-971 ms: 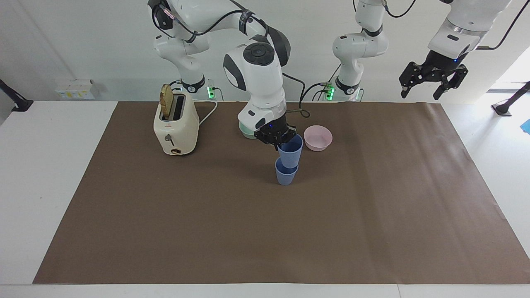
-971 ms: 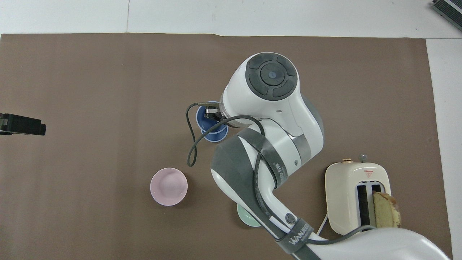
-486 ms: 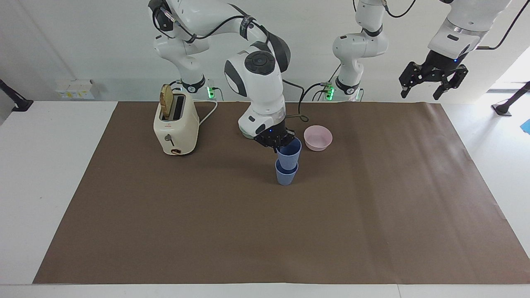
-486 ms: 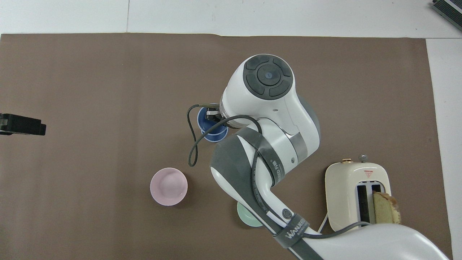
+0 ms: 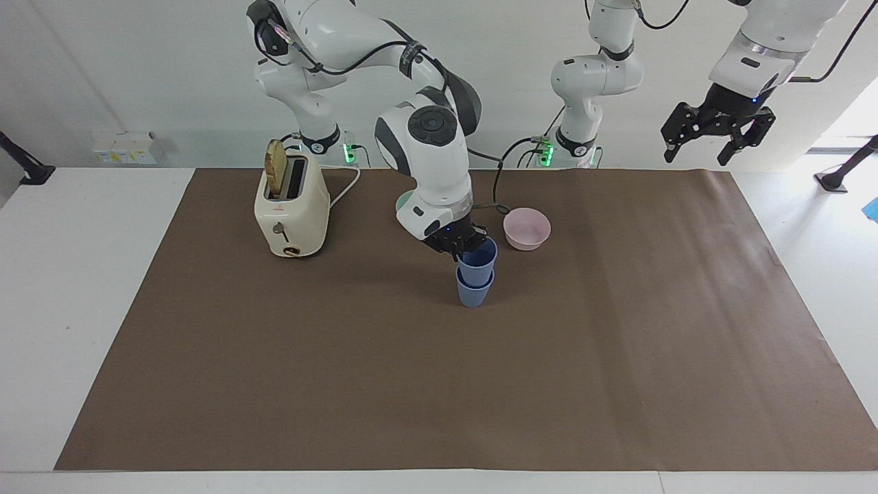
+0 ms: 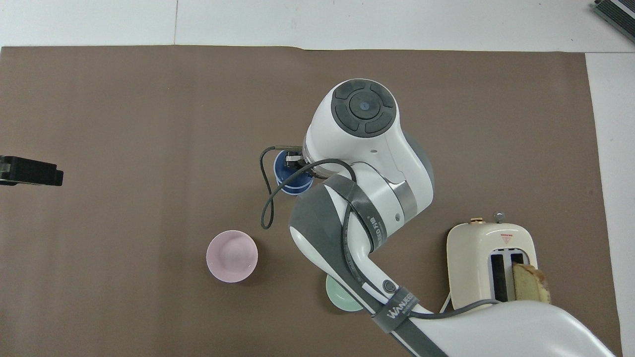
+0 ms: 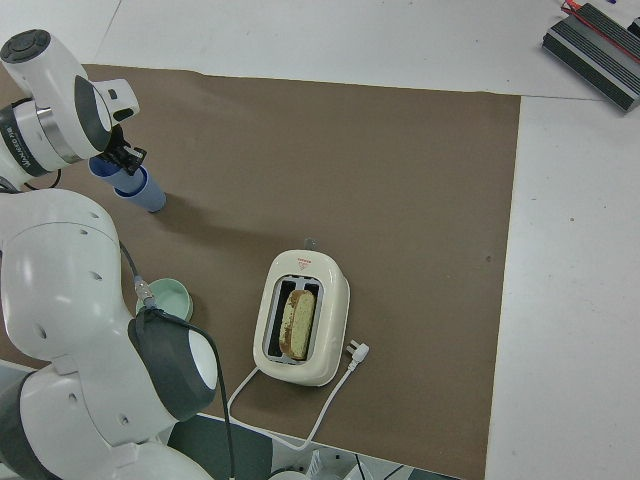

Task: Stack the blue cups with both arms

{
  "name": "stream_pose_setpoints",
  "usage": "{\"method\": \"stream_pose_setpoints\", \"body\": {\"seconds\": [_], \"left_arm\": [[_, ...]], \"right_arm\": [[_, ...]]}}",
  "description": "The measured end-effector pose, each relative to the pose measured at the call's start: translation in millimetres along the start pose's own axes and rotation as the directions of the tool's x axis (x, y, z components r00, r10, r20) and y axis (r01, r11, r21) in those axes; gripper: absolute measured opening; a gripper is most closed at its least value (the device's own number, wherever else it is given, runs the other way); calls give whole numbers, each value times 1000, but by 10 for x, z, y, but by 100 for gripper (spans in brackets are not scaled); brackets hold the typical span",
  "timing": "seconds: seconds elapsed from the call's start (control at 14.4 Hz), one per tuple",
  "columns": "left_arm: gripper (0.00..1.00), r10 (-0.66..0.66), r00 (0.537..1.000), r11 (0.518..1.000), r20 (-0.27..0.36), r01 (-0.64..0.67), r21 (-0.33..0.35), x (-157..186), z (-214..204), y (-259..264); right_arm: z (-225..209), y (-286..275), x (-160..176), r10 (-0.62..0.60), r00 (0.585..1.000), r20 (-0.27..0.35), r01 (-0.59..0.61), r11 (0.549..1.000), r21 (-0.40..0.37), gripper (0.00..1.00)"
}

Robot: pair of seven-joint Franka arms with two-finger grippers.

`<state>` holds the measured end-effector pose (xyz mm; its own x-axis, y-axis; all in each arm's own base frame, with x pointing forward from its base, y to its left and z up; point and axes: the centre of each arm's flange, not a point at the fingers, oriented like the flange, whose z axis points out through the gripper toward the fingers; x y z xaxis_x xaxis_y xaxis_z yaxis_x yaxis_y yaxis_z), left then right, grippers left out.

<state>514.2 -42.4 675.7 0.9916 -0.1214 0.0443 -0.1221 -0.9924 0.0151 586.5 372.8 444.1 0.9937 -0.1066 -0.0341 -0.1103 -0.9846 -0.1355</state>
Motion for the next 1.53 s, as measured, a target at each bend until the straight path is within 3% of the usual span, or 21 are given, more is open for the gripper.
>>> {"method": "stream_pose_setpoints", "body": {"seconds": [0.35,0.42,0.56,0.76,1.11,1.53], "left_arm": [[100,0,1000,1000,0,0,0,-1,0,0],[100,0,1000,1000,1,0,0,-1,0,0],[100,0,1000,1000,1,0,0,-1,0,0],[100,0,1000,1000,1,0,0,-1,0,0],[100,0,1000,1000,1,0,0,-1,0,0],[100,0,1000,1000,1,0,0,-1,0,0]], "right_arm": [[92,16,20,1,1000,5,-1,1000,-7,6],[97,16,22,2,1000,4,-2,1000,-6,11],[90,15,32,2,1000,-2,-2,1000,-2,33],[82,15,48,4,1000,-11,-4,1000,5,45],[55,125,115,0,1000,-27,-1,999,-40,99],[-675,932,445,-16,999,-29,13,995,-99,100]]}}
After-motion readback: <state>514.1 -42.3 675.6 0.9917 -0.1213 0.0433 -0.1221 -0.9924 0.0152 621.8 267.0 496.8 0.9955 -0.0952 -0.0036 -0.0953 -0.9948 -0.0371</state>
